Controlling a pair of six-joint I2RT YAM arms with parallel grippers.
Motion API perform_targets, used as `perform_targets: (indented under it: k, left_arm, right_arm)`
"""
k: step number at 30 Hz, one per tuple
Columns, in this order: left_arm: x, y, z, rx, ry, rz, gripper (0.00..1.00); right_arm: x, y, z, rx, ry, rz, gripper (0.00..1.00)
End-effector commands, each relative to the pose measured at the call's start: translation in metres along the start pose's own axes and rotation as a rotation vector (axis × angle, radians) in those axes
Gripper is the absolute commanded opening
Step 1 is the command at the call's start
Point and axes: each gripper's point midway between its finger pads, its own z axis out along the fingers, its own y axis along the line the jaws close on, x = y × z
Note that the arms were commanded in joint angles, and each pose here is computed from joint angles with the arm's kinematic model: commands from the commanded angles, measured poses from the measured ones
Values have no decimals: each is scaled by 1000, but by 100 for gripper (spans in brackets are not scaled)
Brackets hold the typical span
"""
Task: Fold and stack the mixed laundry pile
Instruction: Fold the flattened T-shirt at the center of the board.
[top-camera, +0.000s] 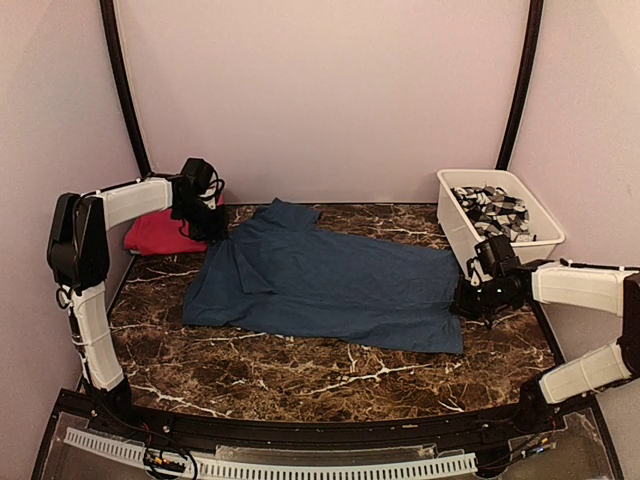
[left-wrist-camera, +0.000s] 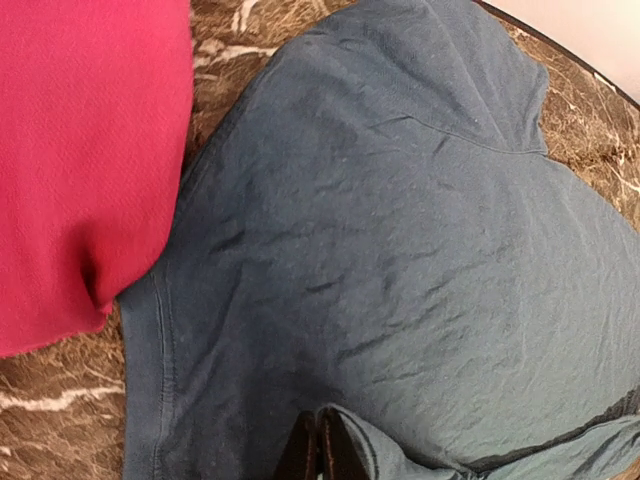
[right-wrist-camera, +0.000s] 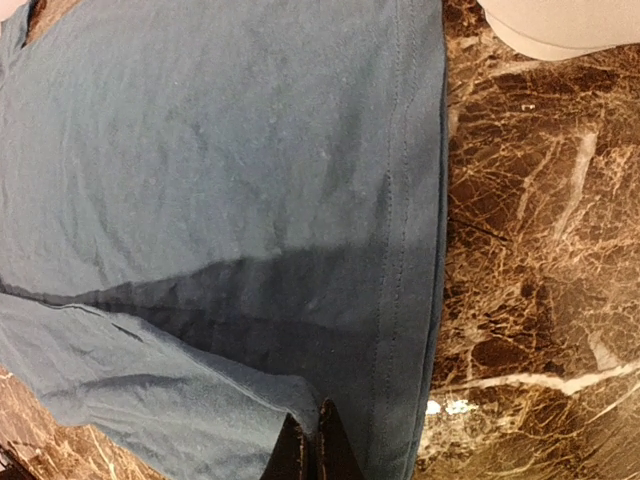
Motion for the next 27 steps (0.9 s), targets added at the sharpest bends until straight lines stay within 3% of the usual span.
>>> perform_targets:
  k: [1, 2, 3, 5, 7, 9, 12, 15, 17, 20, 27]
  left_arm:
    - [-15, -7, 0, -18, -2, 39, 16]
    - [-14, -4, 1, -35, 9, 37, 26]
    - [-13, 0, -4, -57, 20, 31, 44]
    - [-9, 12, -18, -110, 8, 19, 62]
    - [0, 22, -36, -121, -4, -9, 70]
    - [9, 24, -67, -93, -41, -38, 73]
    - [45, 31, -76, -65, 3, -57, 74]
    - [72, 32, -87, -29, 33, -74, 75]
    - [93, 33, -84, -5, 71, -78, 75]
    - [115, 39, -76, 6, 104, -95, 75]
    - [123, 41, -61, 9, 129, -105, 71]
  right_arm:
    - [-18, 3, 2, 23, -27, -26, 8]
    - [-19, 0, 0, 43, -28, -24, 10]
    - [-21, -2, -4, 62, -33, -19, 14]
    - [-24, 0, -19, 63, -59, -14, 45]
    - [-26, 1, -37, 60, -93, -10, 61]
    - [-25, 4, -52, 35, -113, -16, 71]
    - [-13, 21, -65, -69, -79, -52, 76]
    - [1, 14, -64, -46, -28, -52, 82]
    - [0, 15, -65, -45, -25, -38, 98]
    - [-9, 6, -68, 22, -58, -6, 99]
    - [-30, -24, -81, 142, -150, 91, 99]
